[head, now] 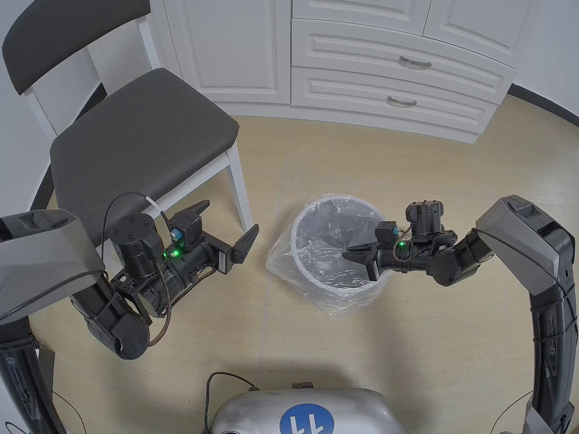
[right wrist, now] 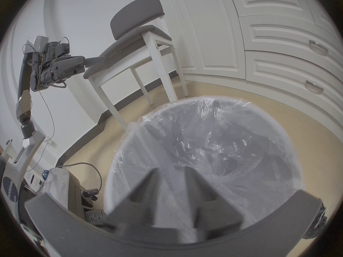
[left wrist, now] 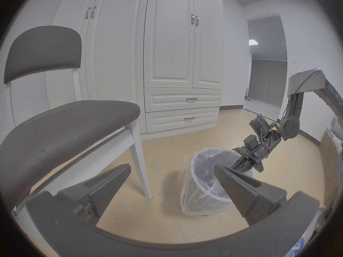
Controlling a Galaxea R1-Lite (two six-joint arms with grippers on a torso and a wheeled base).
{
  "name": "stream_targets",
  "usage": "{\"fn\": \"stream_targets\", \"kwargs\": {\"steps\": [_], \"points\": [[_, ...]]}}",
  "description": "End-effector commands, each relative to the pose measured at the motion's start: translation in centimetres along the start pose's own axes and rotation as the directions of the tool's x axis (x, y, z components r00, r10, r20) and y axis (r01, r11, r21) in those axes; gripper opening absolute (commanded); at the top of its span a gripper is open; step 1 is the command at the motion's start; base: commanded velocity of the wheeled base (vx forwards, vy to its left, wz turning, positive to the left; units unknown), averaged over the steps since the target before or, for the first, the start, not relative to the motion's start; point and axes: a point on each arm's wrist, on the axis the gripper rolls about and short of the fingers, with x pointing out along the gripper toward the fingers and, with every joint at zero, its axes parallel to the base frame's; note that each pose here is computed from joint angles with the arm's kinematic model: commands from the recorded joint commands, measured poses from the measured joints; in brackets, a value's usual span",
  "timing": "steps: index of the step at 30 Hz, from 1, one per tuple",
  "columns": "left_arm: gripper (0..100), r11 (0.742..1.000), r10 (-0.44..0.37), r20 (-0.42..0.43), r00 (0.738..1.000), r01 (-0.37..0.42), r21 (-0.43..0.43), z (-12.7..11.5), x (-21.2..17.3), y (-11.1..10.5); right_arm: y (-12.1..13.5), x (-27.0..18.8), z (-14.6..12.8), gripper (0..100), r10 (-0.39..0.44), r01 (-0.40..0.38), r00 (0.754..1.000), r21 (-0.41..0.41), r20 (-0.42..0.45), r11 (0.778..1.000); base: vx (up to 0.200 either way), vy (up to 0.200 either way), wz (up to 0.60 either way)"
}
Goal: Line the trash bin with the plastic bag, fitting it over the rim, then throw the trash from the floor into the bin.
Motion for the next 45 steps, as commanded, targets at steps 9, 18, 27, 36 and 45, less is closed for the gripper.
{"fn": "stream_targets", "kwargs": {"steps": [9,18,27,36,45], "points": [[100,1.000,0.000,0.017,1.000,0.000,0.001,0.2,0.0,0.0,3.4,-1.4,0.8,0,0.060,-0.064,0.998,-0.103,-0.036,0.993,0.000,0.000,0.00],[100,1.000,0.002,0.017,1.000,-0.002,0.001,0.2,0.0,0.0,5.3,-2.1,-0.4,0,0.102,-0.117,0.991,-0.176,-0.089,0.977,0.000,0.000,0.00],[100,1.000,0.001,0.014,1.000,-0.001,0.001,0.0,0.0,0.0,8.0,-1.9,0.3,0,0.136,-0.141,0.990,-0.265,-0.038,0.954,0.000,0.000,0.00],[100,1.000,0.001,0.012,1.000,-0.001,0.001,0.0,0.1,-0.1,10.7,-1.8,0.2,0,0.191,-0.200,0.980,-0.279,-0.058,0.939,0.000,0.000,0.00],[100,1.000,0.000,0.009,1.000,0.000,0.000,-0.2,0.2,-0.1,11.3,-0.8,-1.3,0,0.208,-0.226,0.974,-0.278,-0.095,0.934,0.000,0.000,0.00]]}}
